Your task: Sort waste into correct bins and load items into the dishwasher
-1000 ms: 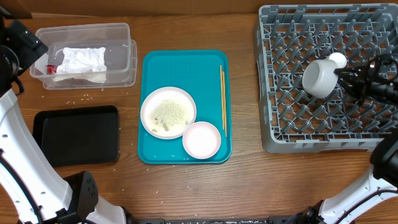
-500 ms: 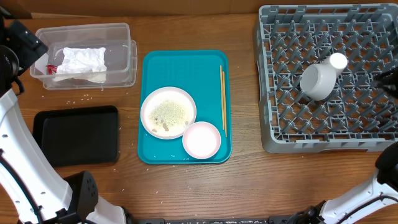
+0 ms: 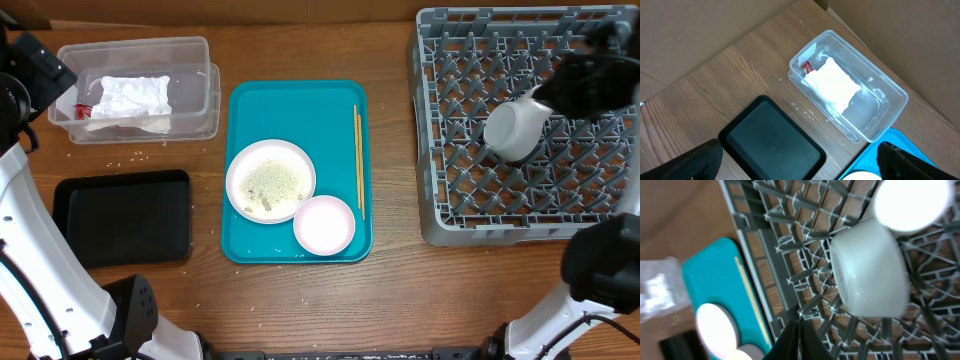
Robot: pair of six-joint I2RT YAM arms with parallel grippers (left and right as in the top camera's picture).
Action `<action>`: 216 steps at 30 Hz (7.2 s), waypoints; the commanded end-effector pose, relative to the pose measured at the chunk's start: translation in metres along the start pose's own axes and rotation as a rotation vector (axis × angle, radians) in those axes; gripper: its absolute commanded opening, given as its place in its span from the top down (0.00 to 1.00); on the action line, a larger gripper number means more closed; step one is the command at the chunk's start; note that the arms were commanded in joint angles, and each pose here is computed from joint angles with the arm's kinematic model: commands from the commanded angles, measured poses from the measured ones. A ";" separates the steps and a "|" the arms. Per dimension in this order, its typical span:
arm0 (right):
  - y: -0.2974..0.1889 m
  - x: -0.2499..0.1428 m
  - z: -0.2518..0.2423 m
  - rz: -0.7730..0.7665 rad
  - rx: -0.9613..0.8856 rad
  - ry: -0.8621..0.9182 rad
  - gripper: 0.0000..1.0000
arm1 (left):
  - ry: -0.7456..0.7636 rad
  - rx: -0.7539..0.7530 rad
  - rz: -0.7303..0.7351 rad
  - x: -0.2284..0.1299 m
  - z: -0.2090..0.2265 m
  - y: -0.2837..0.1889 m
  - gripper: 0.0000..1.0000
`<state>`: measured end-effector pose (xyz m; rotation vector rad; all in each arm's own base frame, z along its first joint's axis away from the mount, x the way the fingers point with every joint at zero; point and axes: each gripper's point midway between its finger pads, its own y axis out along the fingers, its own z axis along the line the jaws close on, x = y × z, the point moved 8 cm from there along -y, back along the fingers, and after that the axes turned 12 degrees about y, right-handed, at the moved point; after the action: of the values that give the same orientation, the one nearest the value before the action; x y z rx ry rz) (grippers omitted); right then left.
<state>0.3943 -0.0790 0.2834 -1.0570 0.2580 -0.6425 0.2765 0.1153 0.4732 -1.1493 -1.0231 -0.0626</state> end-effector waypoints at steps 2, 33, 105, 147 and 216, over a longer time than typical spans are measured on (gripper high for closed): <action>0.036 -0.007 -0.003 -0.010 -0.149 0.023 0.96 | 0.002 0.016 -0.008 0.001 0.003 -0.001 0.00; -0.016 -0.010 -0.022 -0.150 -0.263 0.108 0.96 | 0.002 0.016 -0.008 0.001 0.003 -0.001 0.00; 0.038 -0.261 0.160 0.306 -0.169 -0.630 0.18 | 0.002 0.016 -0.008 0.001 0.003 -0.001 0.00; 0.208 -0.409 0.104 0.160 -0.179 -0.945 0.56 | 0.002 0.016 -0.008 0.001 0.003 -0.001 0.00; 0.017 -0.066 -0.080 0.266 0.737 0.145 0.96 | 0.002 0.016 -0.008 0.001 0.003 -0.001 0.00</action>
<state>0.3081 -0.0889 0.2318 -0.3344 0.2597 -0.4948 0.2765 0.1152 0.4731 -1.1498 -1.0227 -0.0624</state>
